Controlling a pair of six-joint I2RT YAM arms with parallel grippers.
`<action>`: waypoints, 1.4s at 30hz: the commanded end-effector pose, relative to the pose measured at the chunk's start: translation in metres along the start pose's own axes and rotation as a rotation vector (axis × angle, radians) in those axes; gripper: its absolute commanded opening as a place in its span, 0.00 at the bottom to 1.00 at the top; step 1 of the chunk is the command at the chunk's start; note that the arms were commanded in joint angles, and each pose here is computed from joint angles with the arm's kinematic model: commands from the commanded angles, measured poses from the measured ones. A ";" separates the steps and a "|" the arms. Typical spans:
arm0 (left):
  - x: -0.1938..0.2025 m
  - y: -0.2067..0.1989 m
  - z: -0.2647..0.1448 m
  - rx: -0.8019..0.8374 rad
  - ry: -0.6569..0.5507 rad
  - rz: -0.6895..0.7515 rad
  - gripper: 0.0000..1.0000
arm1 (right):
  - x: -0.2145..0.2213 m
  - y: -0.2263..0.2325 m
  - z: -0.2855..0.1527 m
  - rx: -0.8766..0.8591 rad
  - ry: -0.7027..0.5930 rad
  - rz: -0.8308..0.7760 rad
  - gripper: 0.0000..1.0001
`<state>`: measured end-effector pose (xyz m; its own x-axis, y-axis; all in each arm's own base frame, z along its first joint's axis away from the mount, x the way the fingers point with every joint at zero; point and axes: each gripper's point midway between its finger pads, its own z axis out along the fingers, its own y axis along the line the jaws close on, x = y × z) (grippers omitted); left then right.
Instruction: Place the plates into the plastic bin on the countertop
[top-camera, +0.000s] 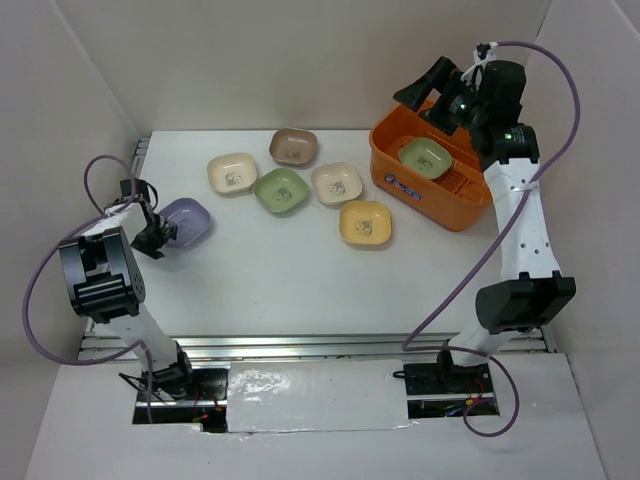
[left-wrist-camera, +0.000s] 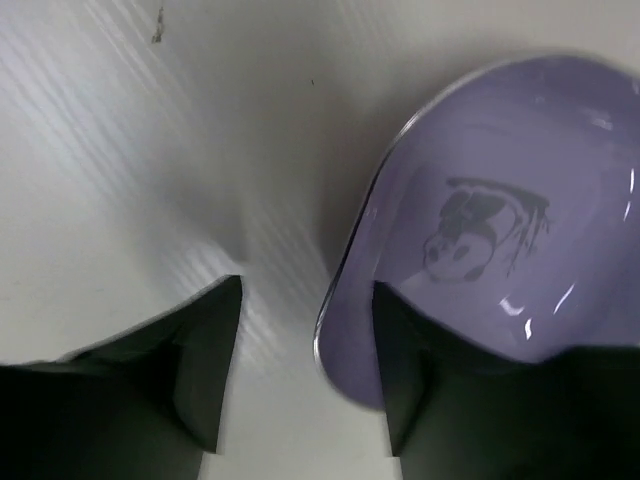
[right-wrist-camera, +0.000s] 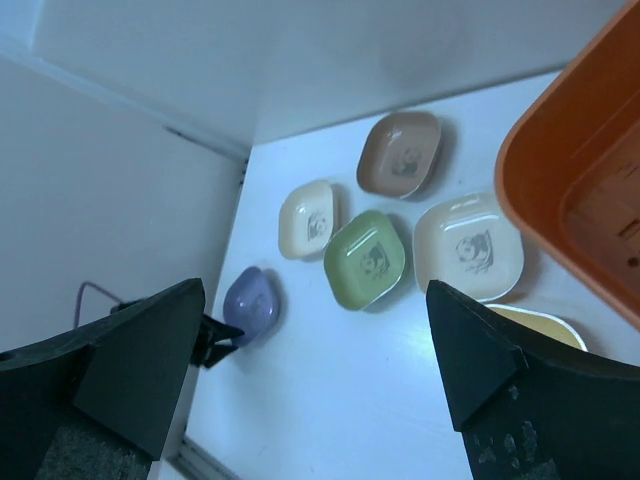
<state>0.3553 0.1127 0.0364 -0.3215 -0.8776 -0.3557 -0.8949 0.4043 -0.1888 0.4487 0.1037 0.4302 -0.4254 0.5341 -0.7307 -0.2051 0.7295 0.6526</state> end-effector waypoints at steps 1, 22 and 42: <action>-0.005 -0.014 0.015 0.019 -0.030 -0.036 0.48 | 0.022 0.025 0.005 -0.081 0.060 -0.042 1.00; 0.090 -0.062 -0.193 0.332 -0.060 0.526 0.00 | 0.306 0.117 0.107 -0.162 0.640 -0.312 1.00; 0.063 -0.097 -0.325 0.545 -0.256 0.408 0.99 | 0.197 -0.024 0.079 0.317 0.352 -0.075 0.00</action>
<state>0.3306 -0.1032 0.2651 -0.6580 -0.4836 -0.5772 -0.3445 0.8749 -0.3403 0.4014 0.3124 0.1960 -0.8307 0.1099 -0.5458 -0.1874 0.8680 0.4600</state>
